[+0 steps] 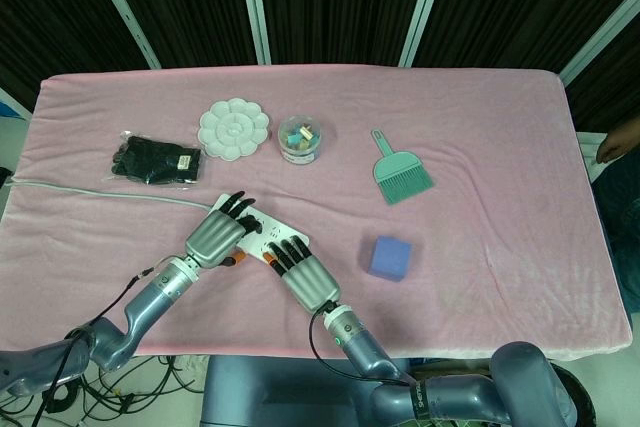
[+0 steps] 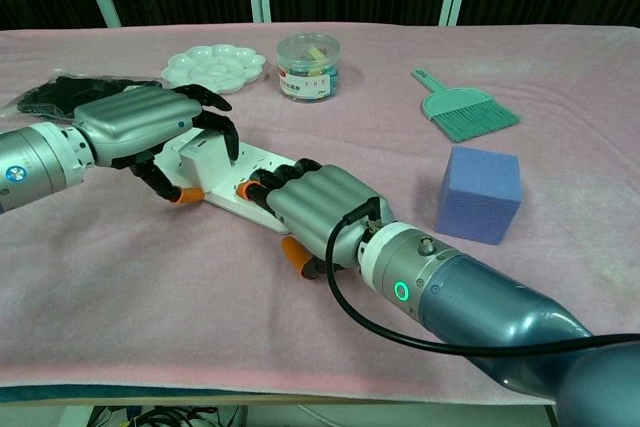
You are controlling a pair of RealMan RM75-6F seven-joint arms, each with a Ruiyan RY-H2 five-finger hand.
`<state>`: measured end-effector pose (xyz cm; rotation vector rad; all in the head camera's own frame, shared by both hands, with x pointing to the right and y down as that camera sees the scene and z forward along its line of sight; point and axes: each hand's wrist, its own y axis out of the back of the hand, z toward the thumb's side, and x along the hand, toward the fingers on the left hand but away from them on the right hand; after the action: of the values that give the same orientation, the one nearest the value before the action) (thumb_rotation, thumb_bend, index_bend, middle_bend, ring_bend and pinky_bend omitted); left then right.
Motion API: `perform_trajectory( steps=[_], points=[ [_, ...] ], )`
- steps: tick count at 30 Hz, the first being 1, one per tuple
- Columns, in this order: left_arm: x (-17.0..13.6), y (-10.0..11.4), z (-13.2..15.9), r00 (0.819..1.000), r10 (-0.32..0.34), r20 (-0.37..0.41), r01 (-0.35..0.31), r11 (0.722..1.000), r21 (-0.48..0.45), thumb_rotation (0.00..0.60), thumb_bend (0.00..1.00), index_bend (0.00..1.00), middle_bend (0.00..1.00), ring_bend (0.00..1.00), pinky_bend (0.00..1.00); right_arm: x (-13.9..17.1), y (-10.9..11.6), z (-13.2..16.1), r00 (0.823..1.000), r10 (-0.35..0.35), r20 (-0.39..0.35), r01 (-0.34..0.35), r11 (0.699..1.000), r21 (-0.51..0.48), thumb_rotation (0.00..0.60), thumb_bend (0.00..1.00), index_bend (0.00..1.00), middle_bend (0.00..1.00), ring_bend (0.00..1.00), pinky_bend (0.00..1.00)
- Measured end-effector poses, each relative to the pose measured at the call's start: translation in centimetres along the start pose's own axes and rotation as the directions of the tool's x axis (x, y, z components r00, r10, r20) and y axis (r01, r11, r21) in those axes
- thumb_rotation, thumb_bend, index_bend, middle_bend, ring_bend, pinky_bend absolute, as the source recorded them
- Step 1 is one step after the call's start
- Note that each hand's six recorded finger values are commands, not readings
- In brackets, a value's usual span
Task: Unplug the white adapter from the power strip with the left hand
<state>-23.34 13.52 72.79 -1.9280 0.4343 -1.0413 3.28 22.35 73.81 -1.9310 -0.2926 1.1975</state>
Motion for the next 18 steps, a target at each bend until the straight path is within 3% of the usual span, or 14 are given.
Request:
perform_trajectory(
  steps=[9, 18],
  points=[
    [0.5, 0.8, 0.1, 1.0, 0.003, -0.003, -0.003, 1.0, -0.029, 0.6, 0.67, 0.58, 0.64, 0.16, 0.02, 0.0, 0.1, -0.2, 1.0, -0.001, 0.004, 0.001, 1.0, 0.003, 0.6, 0.61, 0.15, 0.08, 0.1, 0.06],
    [0.9, 1.5, -0.3, 0.995, -0.093, -0.029, 0.092, 0.995, -0.042, 0.6, 0.7, 0.6, 0.66, 0.17, 0.03, 0.1, 0.0, -0.2, 1.0, 0.006, 0.001, -0.006, 1.0, 0.008, 0.6, 0.61, 0.16, 0.08, 0.1, 0.06]
  ],
)
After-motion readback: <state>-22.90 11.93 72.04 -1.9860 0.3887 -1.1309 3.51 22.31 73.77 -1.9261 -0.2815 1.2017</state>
